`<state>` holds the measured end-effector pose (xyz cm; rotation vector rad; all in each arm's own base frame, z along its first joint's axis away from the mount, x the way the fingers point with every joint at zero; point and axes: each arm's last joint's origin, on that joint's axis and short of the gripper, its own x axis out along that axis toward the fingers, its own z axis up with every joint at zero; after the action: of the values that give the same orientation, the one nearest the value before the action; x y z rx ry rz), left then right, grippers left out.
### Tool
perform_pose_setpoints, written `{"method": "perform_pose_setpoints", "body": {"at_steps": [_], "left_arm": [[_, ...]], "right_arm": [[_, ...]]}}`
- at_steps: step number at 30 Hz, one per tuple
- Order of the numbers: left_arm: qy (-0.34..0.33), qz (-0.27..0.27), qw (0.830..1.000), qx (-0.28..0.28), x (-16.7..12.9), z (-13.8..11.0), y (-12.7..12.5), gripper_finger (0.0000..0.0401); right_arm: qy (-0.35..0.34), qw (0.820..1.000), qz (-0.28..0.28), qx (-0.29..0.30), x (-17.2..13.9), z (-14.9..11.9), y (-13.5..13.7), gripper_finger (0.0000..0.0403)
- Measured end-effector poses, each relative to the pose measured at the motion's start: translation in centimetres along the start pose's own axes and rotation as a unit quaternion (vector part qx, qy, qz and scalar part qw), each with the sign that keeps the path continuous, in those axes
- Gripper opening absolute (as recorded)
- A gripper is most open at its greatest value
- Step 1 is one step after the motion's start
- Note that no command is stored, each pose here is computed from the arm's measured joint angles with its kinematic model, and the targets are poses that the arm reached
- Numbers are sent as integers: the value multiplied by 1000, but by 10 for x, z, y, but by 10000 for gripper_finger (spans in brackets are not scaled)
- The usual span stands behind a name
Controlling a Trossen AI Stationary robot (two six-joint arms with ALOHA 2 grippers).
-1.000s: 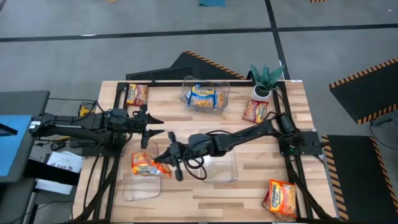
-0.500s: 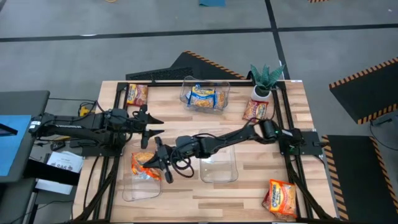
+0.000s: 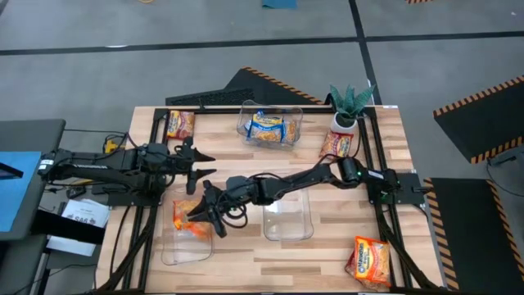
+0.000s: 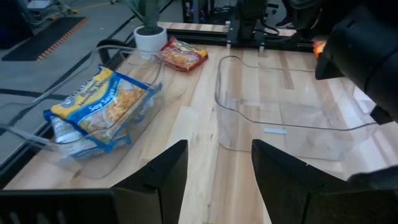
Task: Sort Maruchan noodles
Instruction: Put the top orange noodle pack into the bottom left transparent bin, then put the orange noodle pack into the bottom left transparent bin
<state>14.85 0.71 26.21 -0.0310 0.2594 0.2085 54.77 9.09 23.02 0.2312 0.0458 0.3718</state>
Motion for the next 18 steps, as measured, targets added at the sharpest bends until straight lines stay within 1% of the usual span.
{"method": "perform_pose_setpoints", "body": {"at_steps": [3, 5, 6, 8, 11, 13, 15, 17, 18], "left_arm": [[0, 3, 1000, 0, 0, 0, 0, 167], [0, 3, 1000, 0, 0, 0, 0, 167], [0, 3, 1000, 0, 0, 0, 0, 167], [1, 3, 1000, 0, 0, 0, 0, 167], [5, 4, 1000, 1, 0, -1, 0, 167], [6, 4, 1000, 1, -1, -1, 1, 167], [4, 9, 1000, 1, -2, -1, 1, 167], [1, 13, 1000, 0, -4, 0, 2, 167], [-3, 13, 1000, -1, -5, 0, 2, 167]], "right_arm": [[2, 1000, 7, 0, 0, 0, -1, 146], [18, 1000, 5, -2, -1, -2, -2, 181], [33, 999, 7, -6, -1, -4, -3, 197], [86, 996, 2, -6, -7, -2, -4, 222], [161, 987, -13, -14, -22, 14, 2, 242], [222, 975, -23, -12, -36, 24, 8, 244], [279, 959, -49, -14, -50, 29, 16, 243], [350, 932, -89, -21, -68, 34, 27, 240], [371, 921, -114, -31, -76, 38, 33, 238]]}}
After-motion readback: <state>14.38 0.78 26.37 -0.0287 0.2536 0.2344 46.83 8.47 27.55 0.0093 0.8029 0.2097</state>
